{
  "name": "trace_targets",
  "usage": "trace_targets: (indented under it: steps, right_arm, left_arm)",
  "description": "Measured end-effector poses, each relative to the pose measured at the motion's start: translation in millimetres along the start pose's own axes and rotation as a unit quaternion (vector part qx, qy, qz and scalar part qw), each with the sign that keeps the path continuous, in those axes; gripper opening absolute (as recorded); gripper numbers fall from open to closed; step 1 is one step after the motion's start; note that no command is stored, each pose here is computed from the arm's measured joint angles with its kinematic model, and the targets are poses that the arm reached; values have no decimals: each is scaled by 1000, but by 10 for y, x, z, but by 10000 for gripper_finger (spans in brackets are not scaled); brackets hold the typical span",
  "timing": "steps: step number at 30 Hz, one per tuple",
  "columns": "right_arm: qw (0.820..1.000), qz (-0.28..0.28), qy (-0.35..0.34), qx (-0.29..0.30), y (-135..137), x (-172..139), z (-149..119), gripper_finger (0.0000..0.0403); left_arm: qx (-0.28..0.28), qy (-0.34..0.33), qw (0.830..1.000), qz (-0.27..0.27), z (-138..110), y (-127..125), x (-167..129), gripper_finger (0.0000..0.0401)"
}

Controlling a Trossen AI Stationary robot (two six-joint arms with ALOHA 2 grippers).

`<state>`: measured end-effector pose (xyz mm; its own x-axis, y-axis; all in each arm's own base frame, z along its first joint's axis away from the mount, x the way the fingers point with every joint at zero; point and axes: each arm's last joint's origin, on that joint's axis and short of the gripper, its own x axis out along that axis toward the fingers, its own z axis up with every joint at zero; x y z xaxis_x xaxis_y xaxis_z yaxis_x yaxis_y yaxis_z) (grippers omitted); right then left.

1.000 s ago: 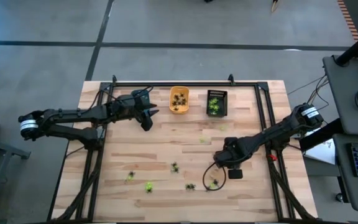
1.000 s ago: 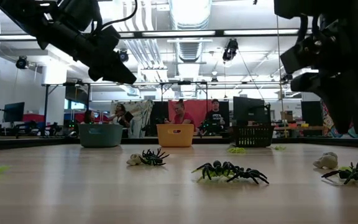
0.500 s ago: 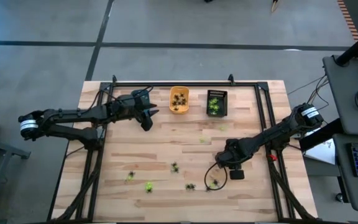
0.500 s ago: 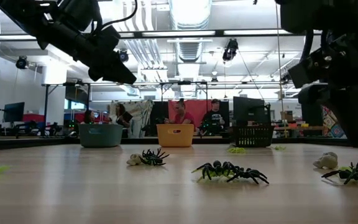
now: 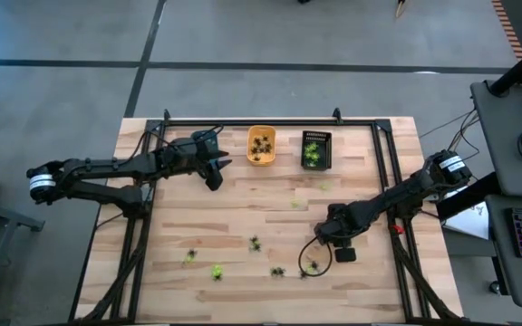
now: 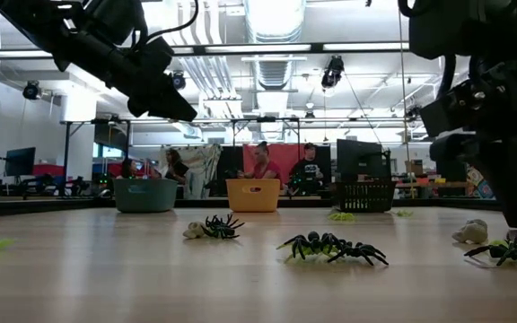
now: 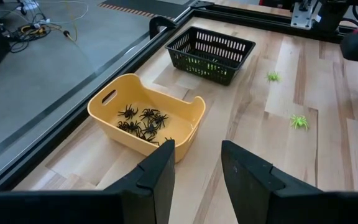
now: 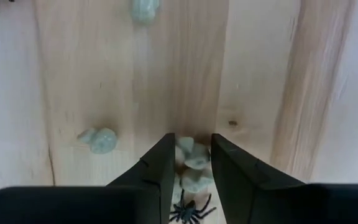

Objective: Sort Halloween decoration
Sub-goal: Put the white skull toy into the blue bin

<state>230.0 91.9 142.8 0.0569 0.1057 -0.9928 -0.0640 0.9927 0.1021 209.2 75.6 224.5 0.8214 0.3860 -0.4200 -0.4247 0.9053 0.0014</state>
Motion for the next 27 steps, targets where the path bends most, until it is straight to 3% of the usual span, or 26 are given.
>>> trace_targets:
  steps: [17, 27]
  right_arm:
    - [1000, -5, -14, -9, -16, 20, 8, 15]
    - [997, -4, -72, 10, -75, -208, 163, 8]
  left_arm:
    - [-1, -5, 1000, 0, 9, 0, 0, 113]
    - [-5, -12, 1000, -1, 22, -1, 0, 113]
